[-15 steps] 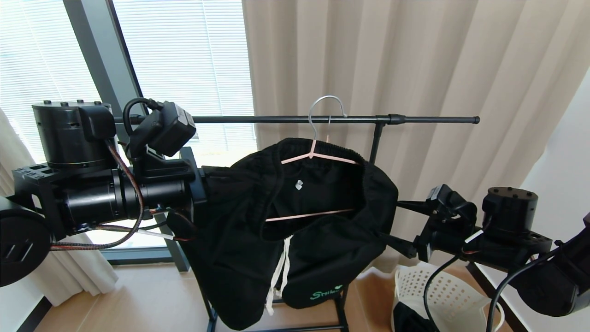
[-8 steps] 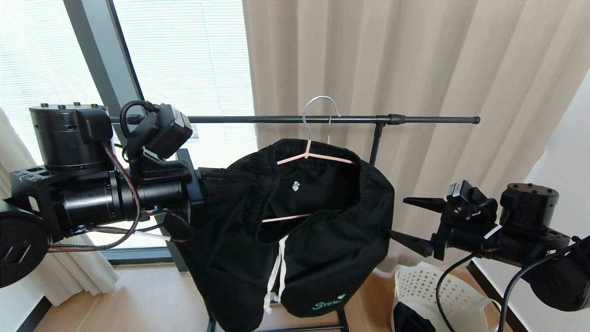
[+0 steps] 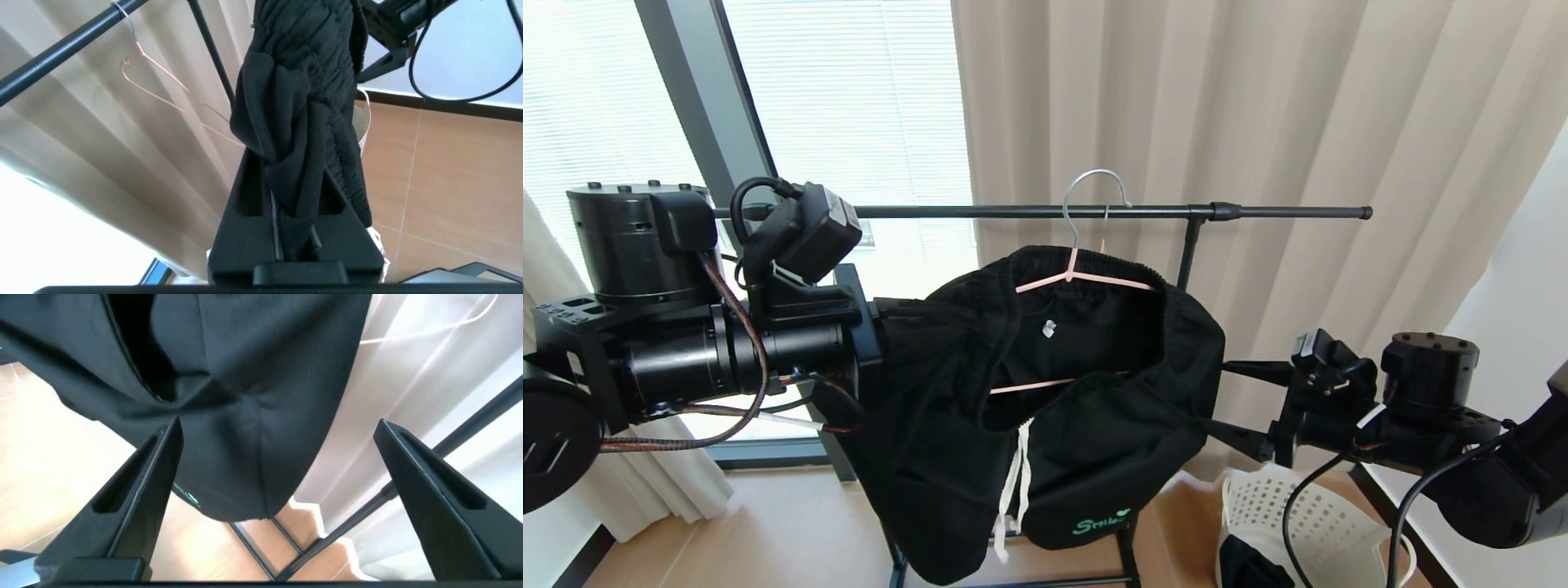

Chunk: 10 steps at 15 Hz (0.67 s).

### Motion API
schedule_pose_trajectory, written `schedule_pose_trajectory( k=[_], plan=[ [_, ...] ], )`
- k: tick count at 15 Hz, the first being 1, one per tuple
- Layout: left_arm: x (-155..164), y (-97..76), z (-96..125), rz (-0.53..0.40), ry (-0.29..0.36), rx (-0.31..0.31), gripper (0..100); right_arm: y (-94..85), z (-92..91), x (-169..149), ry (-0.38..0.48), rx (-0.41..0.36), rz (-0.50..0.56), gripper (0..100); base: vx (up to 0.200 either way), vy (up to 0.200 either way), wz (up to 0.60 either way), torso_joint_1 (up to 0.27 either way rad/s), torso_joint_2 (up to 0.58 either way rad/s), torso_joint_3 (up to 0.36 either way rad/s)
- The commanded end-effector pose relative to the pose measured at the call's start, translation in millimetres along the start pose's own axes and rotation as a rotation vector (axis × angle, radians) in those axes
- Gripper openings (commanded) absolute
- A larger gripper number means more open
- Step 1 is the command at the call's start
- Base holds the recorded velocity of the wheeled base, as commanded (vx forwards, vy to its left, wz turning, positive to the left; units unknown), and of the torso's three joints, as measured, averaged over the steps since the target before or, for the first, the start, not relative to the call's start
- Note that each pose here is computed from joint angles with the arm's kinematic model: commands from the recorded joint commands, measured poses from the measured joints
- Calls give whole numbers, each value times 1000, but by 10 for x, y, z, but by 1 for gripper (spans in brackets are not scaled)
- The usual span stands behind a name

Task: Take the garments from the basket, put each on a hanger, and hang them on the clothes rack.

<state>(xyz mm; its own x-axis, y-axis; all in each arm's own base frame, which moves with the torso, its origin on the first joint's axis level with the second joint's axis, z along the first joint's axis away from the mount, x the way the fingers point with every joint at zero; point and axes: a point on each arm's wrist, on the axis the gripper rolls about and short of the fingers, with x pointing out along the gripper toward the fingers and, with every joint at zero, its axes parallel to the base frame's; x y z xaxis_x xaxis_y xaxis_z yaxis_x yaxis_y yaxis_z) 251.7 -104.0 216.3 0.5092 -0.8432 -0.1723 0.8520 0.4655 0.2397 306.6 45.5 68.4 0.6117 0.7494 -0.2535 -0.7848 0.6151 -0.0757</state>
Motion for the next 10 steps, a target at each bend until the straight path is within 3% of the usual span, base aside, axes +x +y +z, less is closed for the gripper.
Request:
schedule_pose_trajectory(
  k=[1, 3, 4, 10],
  plan=[
    [-27, -19, 16, 2, -5, 4, 0, -45, -102, 96, 20, 32, 6, 100, 0, 0, 0, 0, 0, 0],
    [-32, -61, 21, -10, -7, 4, 0, -62, -106, 114, 18, 49, 5, 100, 0, 0, 0, 0, 0, 0],
    [-34, -73, 23, -13, -7, 4, 0, -64, -105, 116, 19, 49, 3, 0, 0, 0, 0, 0, 0, 0],
    [-54, -64, 30, -6, -9, -28, 0, -164, -63, 76, 1, 60, -36, 0, 0, 0, 0, 0, 0, 0]
  ],
)
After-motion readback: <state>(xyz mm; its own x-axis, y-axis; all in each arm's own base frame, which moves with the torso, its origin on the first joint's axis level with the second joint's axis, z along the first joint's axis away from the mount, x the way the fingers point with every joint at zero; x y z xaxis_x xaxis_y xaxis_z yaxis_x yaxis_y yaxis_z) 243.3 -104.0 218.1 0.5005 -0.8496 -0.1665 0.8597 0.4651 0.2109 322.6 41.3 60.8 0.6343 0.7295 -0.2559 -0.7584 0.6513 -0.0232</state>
